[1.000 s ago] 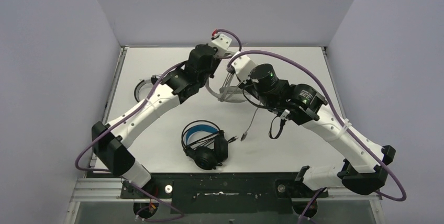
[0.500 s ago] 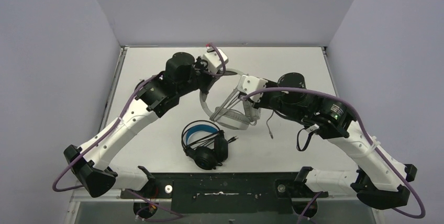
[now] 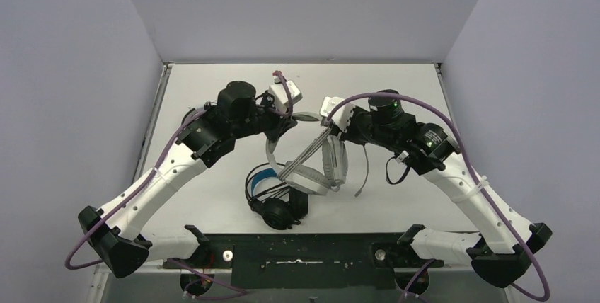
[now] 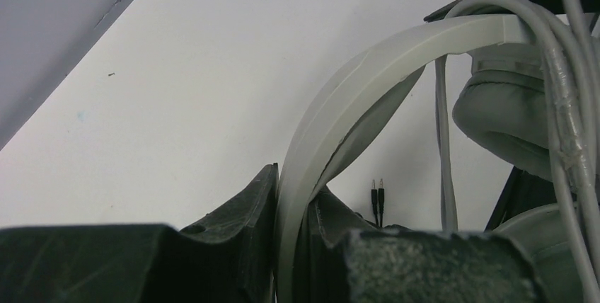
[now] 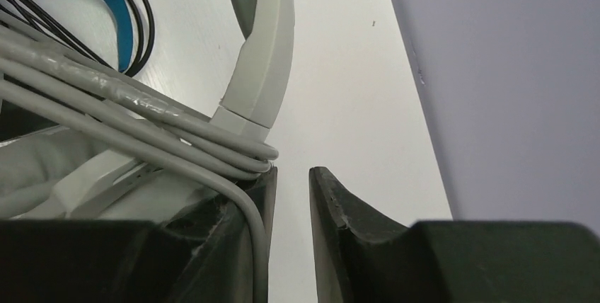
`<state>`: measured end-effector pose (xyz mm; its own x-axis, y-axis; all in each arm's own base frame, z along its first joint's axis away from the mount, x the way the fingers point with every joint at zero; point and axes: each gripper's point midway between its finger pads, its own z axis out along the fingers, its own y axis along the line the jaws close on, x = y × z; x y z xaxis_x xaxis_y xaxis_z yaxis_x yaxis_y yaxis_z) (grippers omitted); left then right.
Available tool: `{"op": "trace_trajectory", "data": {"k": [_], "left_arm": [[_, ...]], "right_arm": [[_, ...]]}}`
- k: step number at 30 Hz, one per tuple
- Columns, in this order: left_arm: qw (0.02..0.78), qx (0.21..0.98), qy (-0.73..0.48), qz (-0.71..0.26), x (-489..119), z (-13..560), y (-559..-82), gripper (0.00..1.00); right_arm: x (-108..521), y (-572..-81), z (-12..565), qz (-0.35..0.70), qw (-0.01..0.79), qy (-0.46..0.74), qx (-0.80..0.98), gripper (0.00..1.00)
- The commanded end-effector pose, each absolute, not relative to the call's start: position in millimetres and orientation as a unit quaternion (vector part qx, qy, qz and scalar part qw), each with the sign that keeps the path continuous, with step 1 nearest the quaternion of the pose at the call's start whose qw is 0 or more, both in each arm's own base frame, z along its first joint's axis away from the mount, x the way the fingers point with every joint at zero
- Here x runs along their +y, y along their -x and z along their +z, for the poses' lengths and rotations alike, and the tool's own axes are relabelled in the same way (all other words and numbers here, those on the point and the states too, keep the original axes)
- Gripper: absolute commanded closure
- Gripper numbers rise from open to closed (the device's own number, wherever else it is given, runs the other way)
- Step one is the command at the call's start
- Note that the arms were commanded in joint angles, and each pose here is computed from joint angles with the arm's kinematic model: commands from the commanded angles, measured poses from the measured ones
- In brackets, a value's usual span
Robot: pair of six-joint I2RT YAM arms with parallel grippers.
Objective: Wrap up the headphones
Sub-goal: Wrap the headphones cable around the headphones.
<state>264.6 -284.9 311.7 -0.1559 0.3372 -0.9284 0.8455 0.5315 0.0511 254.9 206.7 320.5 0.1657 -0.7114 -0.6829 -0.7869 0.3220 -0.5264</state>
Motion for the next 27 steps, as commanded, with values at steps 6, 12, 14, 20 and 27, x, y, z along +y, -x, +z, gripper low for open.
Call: {"op": "trace_trajectory", "data": {"k": [6, 12, 14, 20, 27], "left_arm": [[0.507, 0.667, -0.396, -0.376, -287.1, 353.5, -236.5, 1.00], [0.498, 0.692, -0.324, -0.411, -278.4, 363.4, -245.1, 1.00], [0.492, 0.699, -0.312, -0.416, -277.8, 366.2, -244.0, 1.00], [0.487, 0.734, -0.259, -0.396, -267.7, 382.2, -252.0, 1.00], [0.504, 0.772, -0.179, -0.343, -243.6, 406.0, -270.1, 1.00]], "right_arm": [[206.7, -296.3, 319.7, 0.087, 0.569, 0.446, 0.685, 0.56], [200.1, -313.8, 290.3, 0.174, 0.554, 0.371, 0.725, 0.41], [202.6, -320.6, 283.1, 0.213, 0.550, 0.343, 0.731, 0.38], [218.0, -338.1, 269.3, 0.287, 0.549, 0.287, 0.731, 0.29], [236.0, -353.0, 267.4, 0.343, 0.551, 0.245, 0.720, 0.18]]}}
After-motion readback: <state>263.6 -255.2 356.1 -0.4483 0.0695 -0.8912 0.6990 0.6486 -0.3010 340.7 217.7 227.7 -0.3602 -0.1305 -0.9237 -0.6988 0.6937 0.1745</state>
